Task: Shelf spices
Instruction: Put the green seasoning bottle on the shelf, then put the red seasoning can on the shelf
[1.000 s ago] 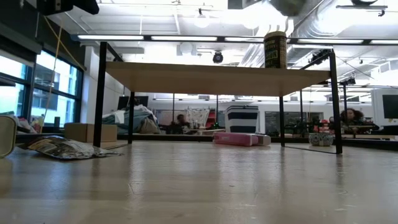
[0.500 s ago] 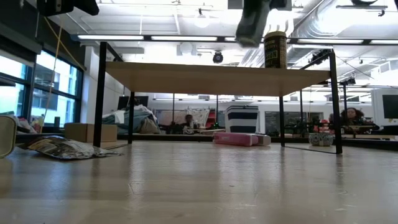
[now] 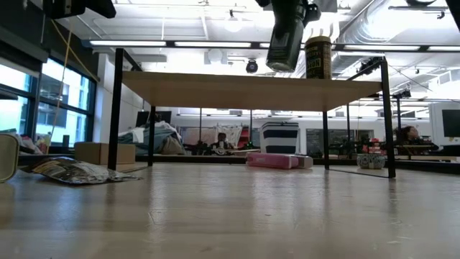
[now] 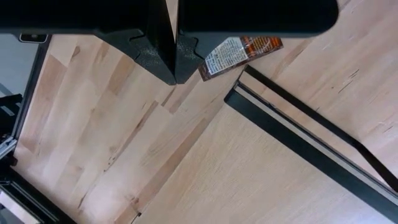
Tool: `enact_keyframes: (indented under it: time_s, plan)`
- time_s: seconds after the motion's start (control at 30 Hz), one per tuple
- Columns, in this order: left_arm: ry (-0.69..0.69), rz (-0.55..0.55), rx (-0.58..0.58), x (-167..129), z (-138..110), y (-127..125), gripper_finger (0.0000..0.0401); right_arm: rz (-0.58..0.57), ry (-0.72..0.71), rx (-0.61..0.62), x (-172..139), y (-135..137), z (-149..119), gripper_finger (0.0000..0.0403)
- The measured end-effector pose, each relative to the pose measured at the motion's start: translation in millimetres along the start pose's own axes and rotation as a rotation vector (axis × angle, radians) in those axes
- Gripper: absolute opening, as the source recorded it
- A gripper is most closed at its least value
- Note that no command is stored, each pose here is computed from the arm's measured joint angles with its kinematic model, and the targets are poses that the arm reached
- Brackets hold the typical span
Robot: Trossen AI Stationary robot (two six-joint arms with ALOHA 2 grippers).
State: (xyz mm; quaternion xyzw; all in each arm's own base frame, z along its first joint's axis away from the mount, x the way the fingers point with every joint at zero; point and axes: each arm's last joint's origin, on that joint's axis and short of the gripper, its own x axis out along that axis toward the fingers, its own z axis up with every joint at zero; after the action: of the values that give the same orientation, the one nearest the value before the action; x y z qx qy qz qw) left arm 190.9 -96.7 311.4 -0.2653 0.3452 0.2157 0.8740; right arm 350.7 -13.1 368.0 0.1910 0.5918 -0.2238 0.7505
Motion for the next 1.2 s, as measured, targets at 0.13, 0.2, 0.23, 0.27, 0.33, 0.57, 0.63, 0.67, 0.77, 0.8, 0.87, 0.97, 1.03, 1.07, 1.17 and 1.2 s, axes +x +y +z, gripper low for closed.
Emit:
enact_keyframes:
  time_s: [0.13, 0.2, 0.23, 0.27, 0.33, 0.57, 0.63, 0.67, 0.77, 0.8, 0.87, 0.97, 1.03, 1.07, 1.17, 1.2]
  plan:
    - [0.0, 0.0, -0.007, 0, 0, 0, 0.0, -0.006, 0.007, -0.002, 3, 1, 1, 0.023]
    - [0.0, -0.001, -0.007, 0, 0, 0, 0.0, -0.005, 0.007, -0.001, 4, 1, 1, 0.0236]
    - [0.001, 0.001, -0.007, 0, 0, 0, 0.0, -0.014, 0.006, -0.001, 4, 1, 2, 0.0237]
    - [0.0, 0.001, -0.007, 0, 0, 0, 0.0, -0.016, 0.005, -0.001, 5, 1, 2, 0.0238]
    - [0.001, 0.001, -0.006, 0, 0, 0, 0.0, -0.026, -0.001, -0.002, 5, 1, 2, 0.0239]
    - [0.0, 0.003, 0.019, 0, 0, 0, 0.0, -0.053, -0.03, 0.008, 6, -5, 7, 0.0241]
    - [-0.001, 0.004, 0.029, 0, 0, 0, 0.0, -0.051, -0.041, 0.012, 6, -7, 10, 0.0241]
    - [-0.002, 0.004, 0.03, 0, 0, 0, 0.0, -0.049, -0.046, 0.014, 6, -8, 11, 0.0241]
    - [-0.003, 0.006, 0.032, 0, 0, 0, 0.0, -0.068, -0.071, 0.015, 1, -14, 15, 0.0242]
    - [-0.003, 0.006, 0.032, 0, 0, 0, 0.0, -0.083, -0.085, 0.022, -2, -17, 16, 0.0242]
    - [-0.001, 0.011, 0.035, 0, 0, 1, 0.0, -0.11, -0.114, 0.038, -9, -23, 18, 0.0242]
    - [0.001, 0.016, 0.039, 0, -1, 2, 0.0, -0.105, -0.17, 0.066, -22, -30, 23, 0.0242]
    - [0.004, 0.021, 0.042, 0, -1, 2, 0.0, -0.091, -0.211, 0.082, -31, -33, 25, 0.0242]
    - [0.005, 0.023, 0.043, 0, -1, 2, 0.0, -0.084, -0.228, 0.087, -35, -34, 26, 0.0242]
    - [0.006, 0.027, 0.046, 0, -1, 3, 0.0, -0.071, -0.256, 0.097, -42, -36, 27, 0.0242]
    - [0.006, 0.027, 0.046, 0, -1, 3, 0.0, -0.068, -0.261, 0.099, -43, -36, 27, 0.0242]
